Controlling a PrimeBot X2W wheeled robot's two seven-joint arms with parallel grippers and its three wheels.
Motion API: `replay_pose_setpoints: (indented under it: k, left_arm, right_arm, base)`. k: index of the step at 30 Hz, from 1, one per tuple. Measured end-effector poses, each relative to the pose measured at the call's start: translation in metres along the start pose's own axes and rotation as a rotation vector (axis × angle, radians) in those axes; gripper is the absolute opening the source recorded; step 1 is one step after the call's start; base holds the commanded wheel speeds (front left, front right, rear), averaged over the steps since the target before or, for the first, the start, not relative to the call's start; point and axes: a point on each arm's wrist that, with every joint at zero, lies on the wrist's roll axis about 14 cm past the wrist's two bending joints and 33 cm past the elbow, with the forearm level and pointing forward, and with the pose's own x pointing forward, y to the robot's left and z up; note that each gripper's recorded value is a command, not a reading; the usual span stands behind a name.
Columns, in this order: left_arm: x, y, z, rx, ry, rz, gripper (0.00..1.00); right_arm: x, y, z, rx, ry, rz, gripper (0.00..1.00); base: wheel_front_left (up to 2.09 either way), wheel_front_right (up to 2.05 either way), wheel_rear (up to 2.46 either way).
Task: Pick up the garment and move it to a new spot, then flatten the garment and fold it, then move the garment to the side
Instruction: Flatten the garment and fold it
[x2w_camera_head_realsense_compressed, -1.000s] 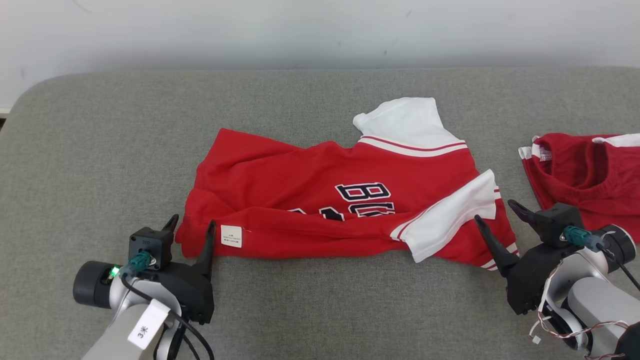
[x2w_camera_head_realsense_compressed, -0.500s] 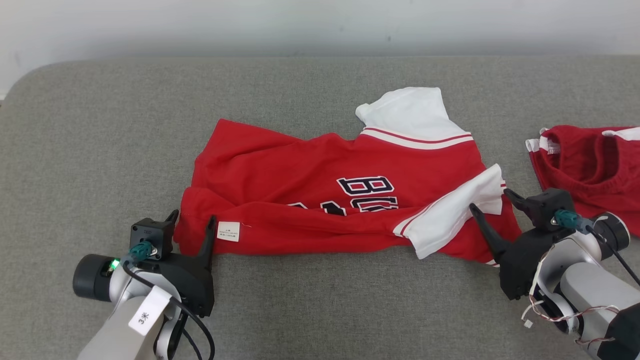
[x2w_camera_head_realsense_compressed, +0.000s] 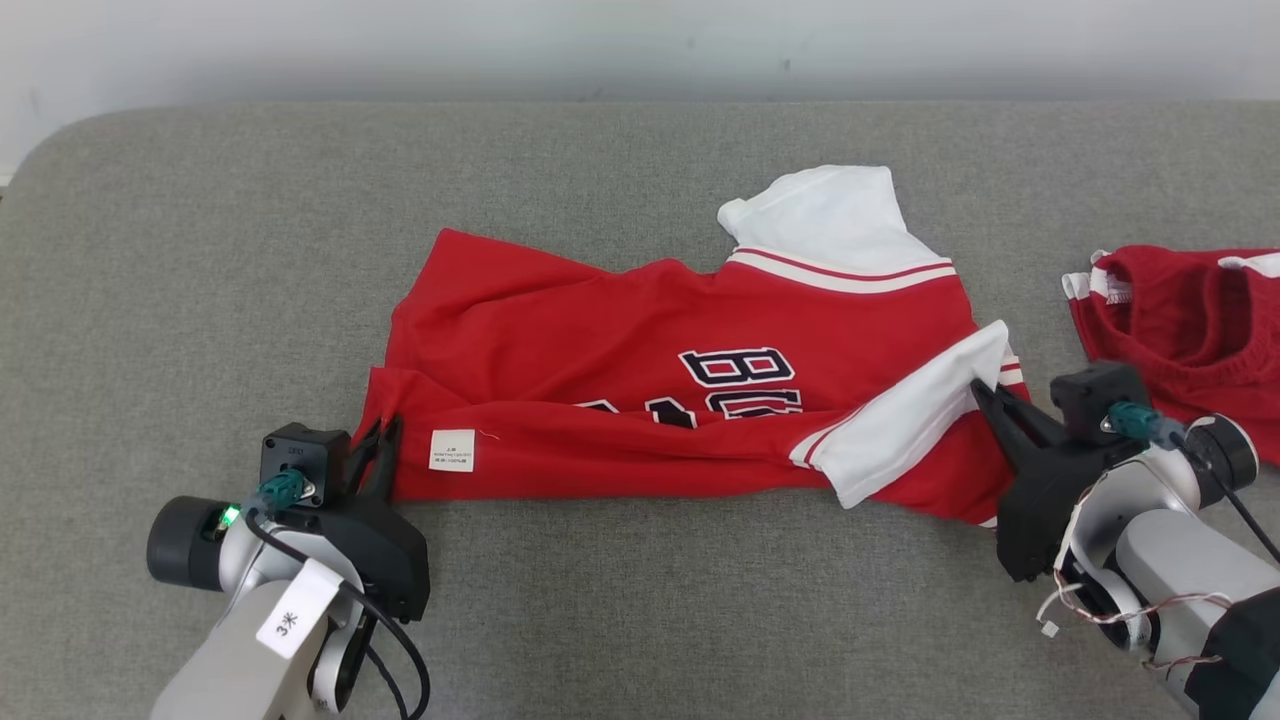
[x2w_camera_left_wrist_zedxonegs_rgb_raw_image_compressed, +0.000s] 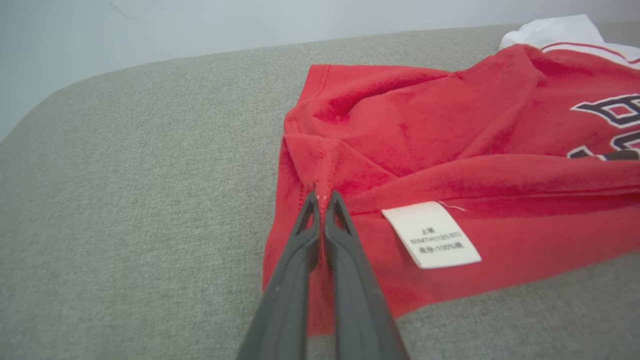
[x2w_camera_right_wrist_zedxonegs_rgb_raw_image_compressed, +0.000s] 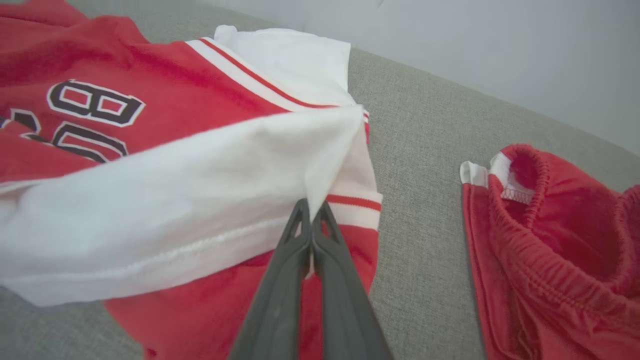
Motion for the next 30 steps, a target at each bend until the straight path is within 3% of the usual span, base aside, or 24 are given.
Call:
replay_pose_setpoints:
  k: [5, 13, 16, 19, 23, 26, 28, 29, 30]
  left_arm:
    - [-0.003, 0.002, 0.016, 0.01, -0.051, 0.0, 0.0]
    - [-0.01, 0.004, 0.053, 0.018, -0.162, -0.005, 0.0]
    - [-0.011, -0.003, 0.059, 0.003, -0.165, -0.035, 0.0]
    - [-0.008, -0.011, 0.046, -0.008, -0.081, -0.105, 0.0]
    - [0.007, -0.004, 0.052, -0.016, -0.013, -0.161, 0.0]
    - [0.032, 0.004, 0.094, -0.138, -0.012, -0.216, 0.0]
    - [0.049, 0.021, 0.123, -0.13, -0.025, -0.184, 0.0]
    - [0.063, 0.04, 0.166, -0.124, -0.082, -0.145, 0.0]
    - [0.068, 0.049, 0.189, -0.119, -0.117, -0.127, 0.0]
  right_arm:
    - [-0.003, -0.005, 0.029, 0.132, -0.102, -0.002, 0.0]
    - [-0.016, 0.002, 0.066, 0.202, -0.205, 0.067, 0.0]
    - [-0.019, 0.011, 0.054, 0.186, -0.124, 0.12, 0.0]
    - [-0.023, 0.029, 0.021, 0.161, 0.065, 0.219, 0.0]
    - [-0.012, 0.03, 0.023, 0.102, 0.198, 0.263, 0.0]
    - [0.008, 0.019, 0.059, 0.113, 0.248, 0.269, 0.0]
    - [0.024, 0.007, 0.099, 0.108, 0.209, 0.249, 0.0]
    - [0.037, -0.011, 0.149, 0.12, 0.129, 0.197, 0.0]
    - [0.043, -0.022, 0.177, 0.137, 0.082, 0.162, 0.0]
  base:
    - [0.0, 0.0, 0.0]
    - [0.0, 0.0, 0.0]
    - [0.0, 0.0, 0.0]
    - [0.0, 0.0, 0.0]
    - [0.0, 0.0, 0.0]
    - [0.0, 0.0, 0.0]
    - [0.0, 0.0, 0.0]
    - [0.0, 0.0, 0.0]
    - [0.0, 0.0, 0.0]
